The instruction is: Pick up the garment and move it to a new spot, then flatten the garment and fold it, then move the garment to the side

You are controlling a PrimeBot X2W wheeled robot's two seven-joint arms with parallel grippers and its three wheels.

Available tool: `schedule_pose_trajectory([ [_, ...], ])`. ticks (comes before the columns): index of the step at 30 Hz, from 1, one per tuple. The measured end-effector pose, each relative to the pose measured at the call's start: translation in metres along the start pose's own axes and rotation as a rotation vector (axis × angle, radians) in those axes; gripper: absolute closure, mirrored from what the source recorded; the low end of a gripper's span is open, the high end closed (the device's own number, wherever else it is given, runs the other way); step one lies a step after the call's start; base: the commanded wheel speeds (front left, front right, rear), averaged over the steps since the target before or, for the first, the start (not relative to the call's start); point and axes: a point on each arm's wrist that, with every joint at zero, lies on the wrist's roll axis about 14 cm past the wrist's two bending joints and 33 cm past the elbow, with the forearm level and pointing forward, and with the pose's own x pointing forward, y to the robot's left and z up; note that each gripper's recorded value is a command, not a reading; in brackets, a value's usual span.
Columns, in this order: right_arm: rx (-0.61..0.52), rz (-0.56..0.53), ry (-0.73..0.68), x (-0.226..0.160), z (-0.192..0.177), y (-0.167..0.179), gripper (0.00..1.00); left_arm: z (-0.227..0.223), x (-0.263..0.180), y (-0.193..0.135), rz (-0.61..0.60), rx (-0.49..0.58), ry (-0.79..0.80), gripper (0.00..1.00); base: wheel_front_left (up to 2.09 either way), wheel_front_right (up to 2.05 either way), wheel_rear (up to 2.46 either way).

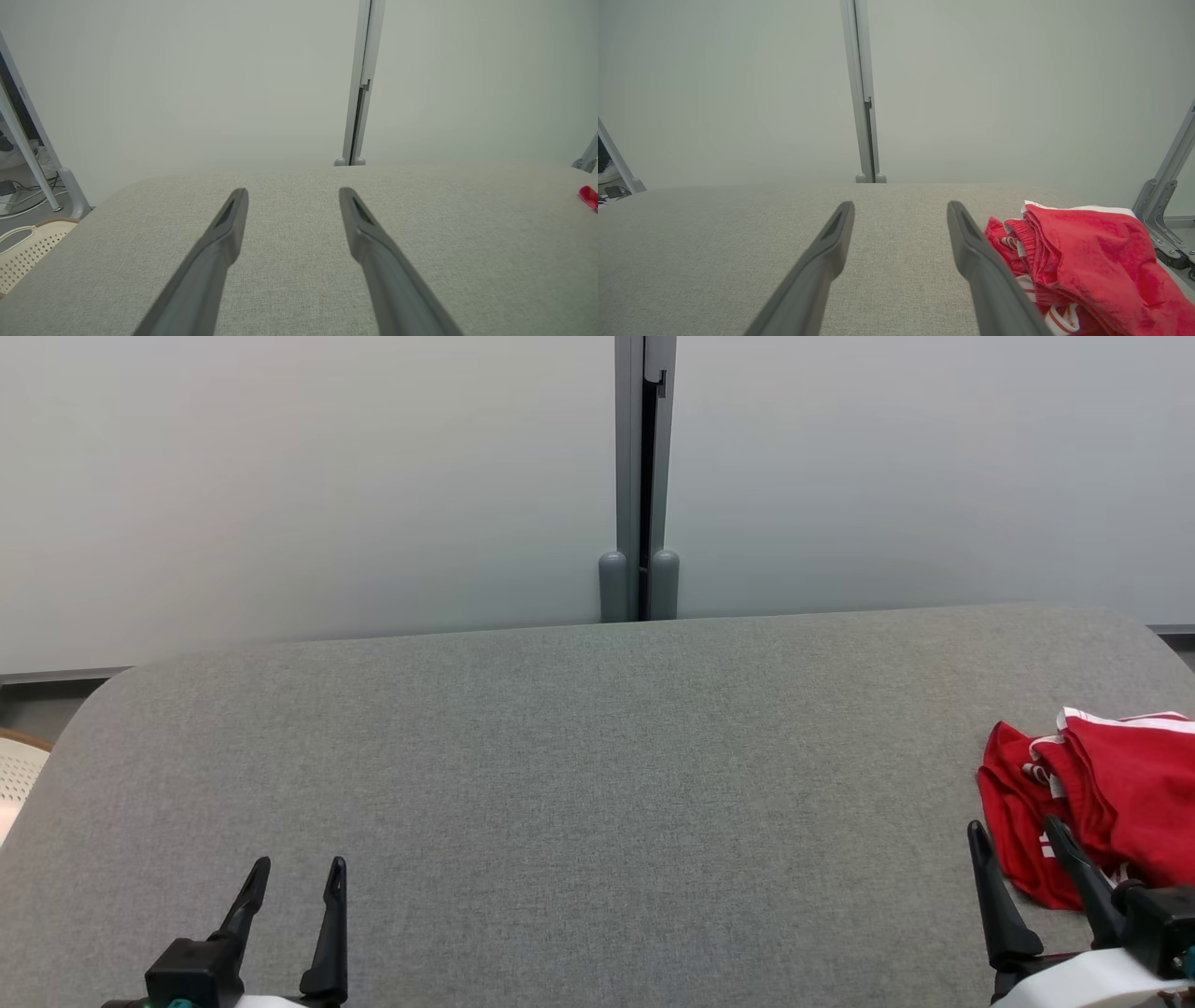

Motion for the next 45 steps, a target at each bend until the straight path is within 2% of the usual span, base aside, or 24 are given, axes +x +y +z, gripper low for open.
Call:
schedule_pose_trajectory([
  [20, -0.003, 0.006, 0.000, 0.000, 0.002, 0.001, 0.00, -0.005, 0.000, 0.002, 0.007, 0.006, 0.020, 0.00, 0.00, 0.00, 0.00],
  [21, -0.002, 0.006, -0.003, 0.000, 0.003, 0.001, 1.00, -0.006, 0.000, 0.001, 0.004, 0.003, 0.022, 1.00, 0.00, 0.00, 0.00],
  [27, 0.068, -0.007, 0.058, -0.005, -0.019, 0.001, 1.00, -0.027, -0.007, -0.002, 0.021, -0.064, 0.094, 1.00, 0.00, 0.00, 0.00],
  [45, 0.402, -0.037, 0.031, 0.005, -0.017, -0.006, 1.00, -0.030, 0.006, 0.007, 0.080, -0.384, 0.141, 1.00, 0.00, 0.00, 0.00],
])
